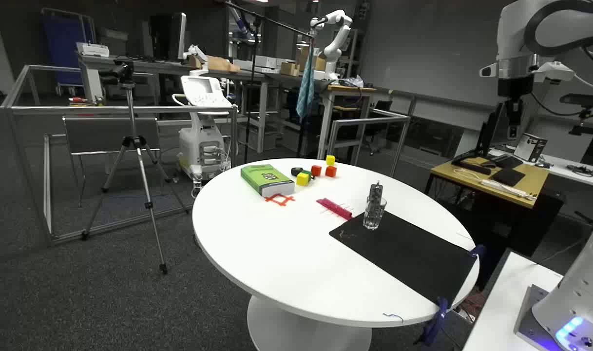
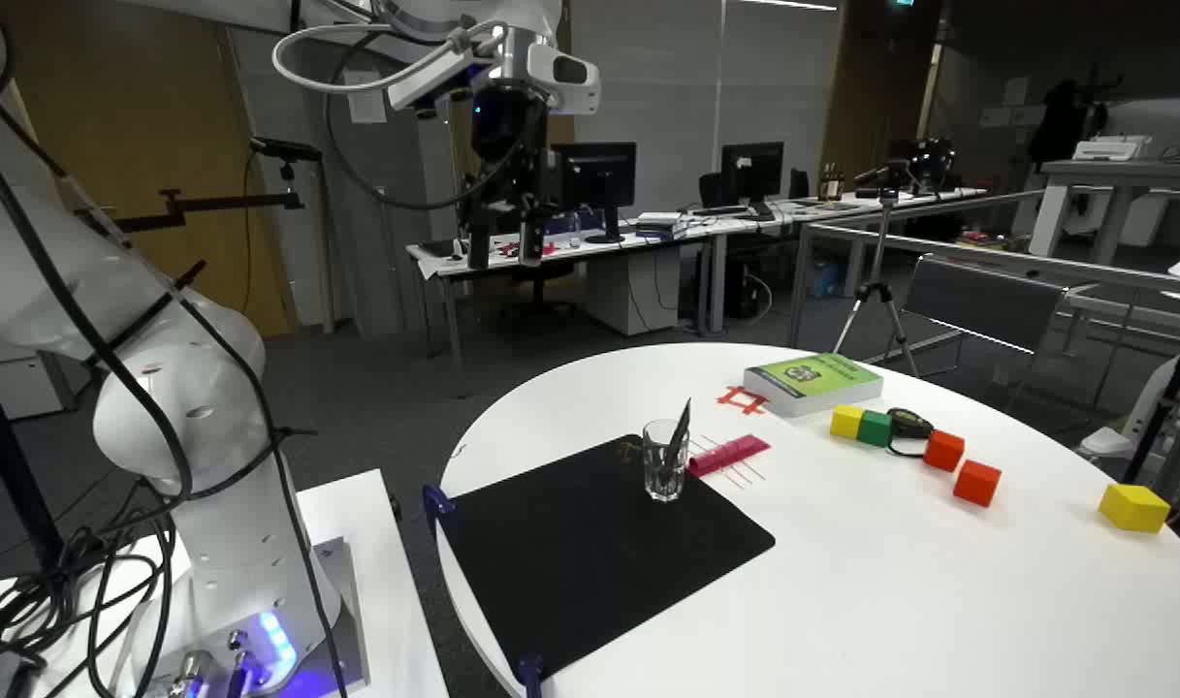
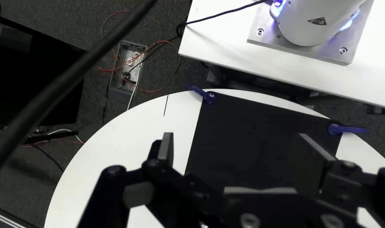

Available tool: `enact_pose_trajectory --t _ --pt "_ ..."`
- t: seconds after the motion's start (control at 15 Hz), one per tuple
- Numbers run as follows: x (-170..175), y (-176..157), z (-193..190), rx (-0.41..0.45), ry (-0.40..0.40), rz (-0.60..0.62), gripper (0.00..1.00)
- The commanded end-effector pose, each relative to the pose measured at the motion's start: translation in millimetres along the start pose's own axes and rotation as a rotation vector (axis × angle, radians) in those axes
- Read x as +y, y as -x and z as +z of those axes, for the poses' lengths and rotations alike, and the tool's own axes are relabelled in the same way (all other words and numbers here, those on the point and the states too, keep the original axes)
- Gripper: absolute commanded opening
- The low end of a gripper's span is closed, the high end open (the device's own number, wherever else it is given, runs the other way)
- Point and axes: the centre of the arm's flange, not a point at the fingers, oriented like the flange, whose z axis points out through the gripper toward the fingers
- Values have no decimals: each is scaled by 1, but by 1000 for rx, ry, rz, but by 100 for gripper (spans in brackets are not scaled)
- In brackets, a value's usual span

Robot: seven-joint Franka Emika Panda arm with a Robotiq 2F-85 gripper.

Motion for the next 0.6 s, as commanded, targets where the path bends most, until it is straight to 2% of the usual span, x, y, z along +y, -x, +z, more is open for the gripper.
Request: enact_pose_trajectory --t 0.0,0.4,0.53 --pt "0 0 0 -1 0 0 100" --pt "0 0 0 0 0 0 100" --pt "0 0 0 49 -9 -3 100"
